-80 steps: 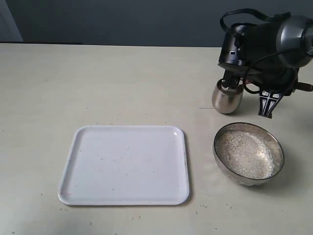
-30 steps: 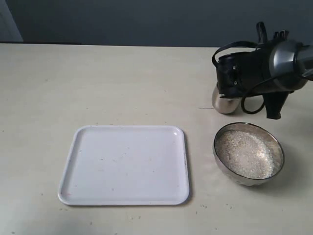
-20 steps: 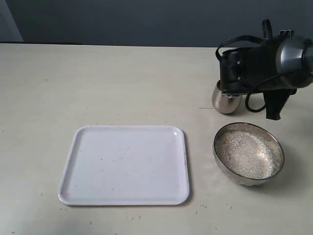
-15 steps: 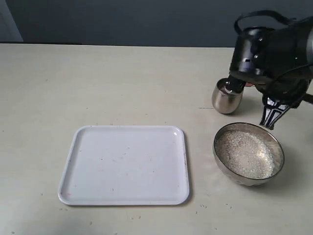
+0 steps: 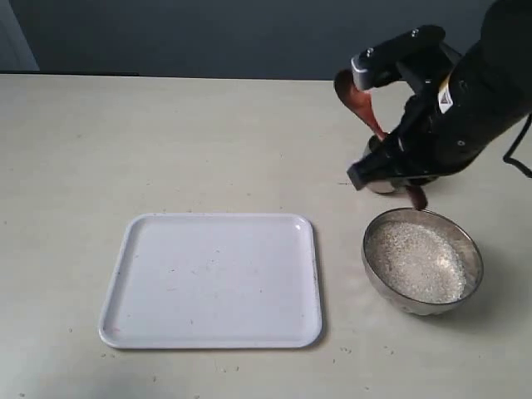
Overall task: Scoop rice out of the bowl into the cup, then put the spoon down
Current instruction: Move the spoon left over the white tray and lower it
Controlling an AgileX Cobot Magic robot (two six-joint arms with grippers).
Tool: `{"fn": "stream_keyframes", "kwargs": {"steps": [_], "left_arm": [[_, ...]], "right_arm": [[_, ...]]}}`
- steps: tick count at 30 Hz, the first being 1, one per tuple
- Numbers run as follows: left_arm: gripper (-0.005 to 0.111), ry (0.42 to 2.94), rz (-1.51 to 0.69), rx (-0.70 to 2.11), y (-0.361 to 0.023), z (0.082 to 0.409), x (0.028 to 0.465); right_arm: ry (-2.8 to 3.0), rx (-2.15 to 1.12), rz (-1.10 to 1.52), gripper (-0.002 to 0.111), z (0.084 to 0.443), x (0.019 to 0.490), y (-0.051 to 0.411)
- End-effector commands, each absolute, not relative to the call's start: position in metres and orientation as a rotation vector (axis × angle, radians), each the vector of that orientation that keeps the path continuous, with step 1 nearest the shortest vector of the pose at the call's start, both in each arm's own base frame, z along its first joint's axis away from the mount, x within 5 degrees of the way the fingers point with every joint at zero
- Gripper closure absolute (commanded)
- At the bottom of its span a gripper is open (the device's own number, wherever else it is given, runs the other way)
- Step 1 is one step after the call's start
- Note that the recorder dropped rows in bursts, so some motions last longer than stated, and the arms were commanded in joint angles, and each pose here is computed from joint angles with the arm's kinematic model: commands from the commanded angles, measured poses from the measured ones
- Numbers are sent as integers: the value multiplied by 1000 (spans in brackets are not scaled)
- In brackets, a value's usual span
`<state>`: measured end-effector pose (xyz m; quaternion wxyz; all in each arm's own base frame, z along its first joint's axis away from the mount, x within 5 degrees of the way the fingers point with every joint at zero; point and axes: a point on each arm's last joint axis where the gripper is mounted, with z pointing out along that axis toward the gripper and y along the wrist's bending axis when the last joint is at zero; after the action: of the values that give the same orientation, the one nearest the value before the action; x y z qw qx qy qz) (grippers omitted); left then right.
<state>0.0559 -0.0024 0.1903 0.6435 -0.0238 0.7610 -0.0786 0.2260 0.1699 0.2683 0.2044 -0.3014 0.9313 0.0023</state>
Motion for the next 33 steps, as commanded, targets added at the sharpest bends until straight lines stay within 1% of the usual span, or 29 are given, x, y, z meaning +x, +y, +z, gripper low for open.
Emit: {"fn": "stream_keyframes", "kwargs": {"steps": [1, 4, 7, 16, 22, 28, 33], "left_arm": [[106, 1715, -191, -52, -3, 192, 56], [106, 1715, -191, -52, -3, 192, 56], [106, 1715, -191, -52, -3, 192, 56], [106, 1715, -191, -52, -3, 192, 56], [106, 1715, -191, -52, -3, 192, 56], [106, 1715, -191, -52, -3, 192, 56], [106, 1715, -191, -52, -3, 192, 56]], "right_arm": [[2487, -748, 273, 109, 276, 230, 187], [2444, -762, 376, 109, 273, 232, 197], [2464, -790, 429, 109, 263, 235, 205], [2659, -866, 616, 109, 203, 241, 232], [2745, -932, 769, 109, 172, 239, 245], [2822, -954, 792, 109, 150, 238, 248], [2892, -990, 818, 109, 142, 233, 248]]}}
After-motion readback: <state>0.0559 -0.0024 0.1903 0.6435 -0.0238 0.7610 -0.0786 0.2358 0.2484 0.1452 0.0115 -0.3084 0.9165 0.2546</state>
